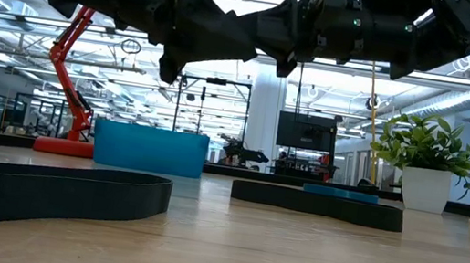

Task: Pick and place rubber bands into bin
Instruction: Put the black rubber band into the blue bin

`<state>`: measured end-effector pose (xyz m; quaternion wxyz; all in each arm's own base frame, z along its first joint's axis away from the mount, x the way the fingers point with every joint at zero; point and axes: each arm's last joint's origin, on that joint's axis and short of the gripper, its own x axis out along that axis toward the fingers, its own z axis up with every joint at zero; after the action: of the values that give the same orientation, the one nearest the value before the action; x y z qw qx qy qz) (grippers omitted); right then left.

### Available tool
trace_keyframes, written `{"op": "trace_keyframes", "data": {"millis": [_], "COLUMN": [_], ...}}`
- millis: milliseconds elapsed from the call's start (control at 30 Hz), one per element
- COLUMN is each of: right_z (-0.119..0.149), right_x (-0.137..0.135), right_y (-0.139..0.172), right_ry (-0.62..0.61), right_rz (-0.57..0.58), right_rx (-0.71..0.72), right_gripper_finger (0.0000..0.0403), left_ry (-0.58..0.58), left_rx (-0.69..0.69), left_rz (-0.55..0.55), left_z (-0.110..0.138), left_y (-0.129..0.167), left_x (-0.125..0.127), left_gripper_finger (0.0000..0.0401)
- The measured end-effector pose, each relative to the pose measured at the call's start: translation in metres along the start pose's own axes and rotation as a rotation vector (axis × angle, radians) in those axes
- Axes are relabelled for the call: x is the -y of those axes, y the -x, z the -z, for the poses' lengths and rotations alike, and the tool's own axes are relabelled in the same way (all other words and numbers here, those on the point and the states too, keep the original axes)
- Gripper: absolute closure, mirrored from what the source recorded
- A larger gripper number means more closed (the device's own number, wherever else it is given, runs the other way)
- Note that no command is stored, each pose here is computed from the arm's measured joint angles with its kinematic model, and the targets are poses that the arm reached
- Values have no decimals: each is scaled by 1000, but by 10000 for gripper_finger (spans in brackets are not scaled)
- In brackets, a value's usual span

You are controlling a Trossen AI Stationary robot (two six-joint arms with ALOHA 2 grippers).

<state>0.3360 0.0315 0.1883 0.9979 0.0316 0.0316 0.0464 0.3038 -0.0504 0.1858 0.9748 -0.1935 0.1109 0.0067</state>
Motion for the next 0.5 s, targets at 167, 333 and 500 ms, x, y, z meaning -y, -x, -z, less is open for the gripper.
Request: {"op": "trace_keyframes", "data": {"millis": [167,333,500], "right_z": [0,1,1], "right_x": [0,0,0], "right_y": [0,0,0], "right_ry": [0,0,0], "right_rz": [0,1,1], "right_rx": [-5,-15,-15], "right_gripper_finger": [403,403,403], "left_ry": [-4,-4,-4], "left_rx": [16,18,18], "left_rz": [-33,-38,-38], "left_z": [-1,-1,-1], "left_y": [0,0,0], "left_x": [-1,-1,-1], "left_gripper_finger": [270,234,214]}}
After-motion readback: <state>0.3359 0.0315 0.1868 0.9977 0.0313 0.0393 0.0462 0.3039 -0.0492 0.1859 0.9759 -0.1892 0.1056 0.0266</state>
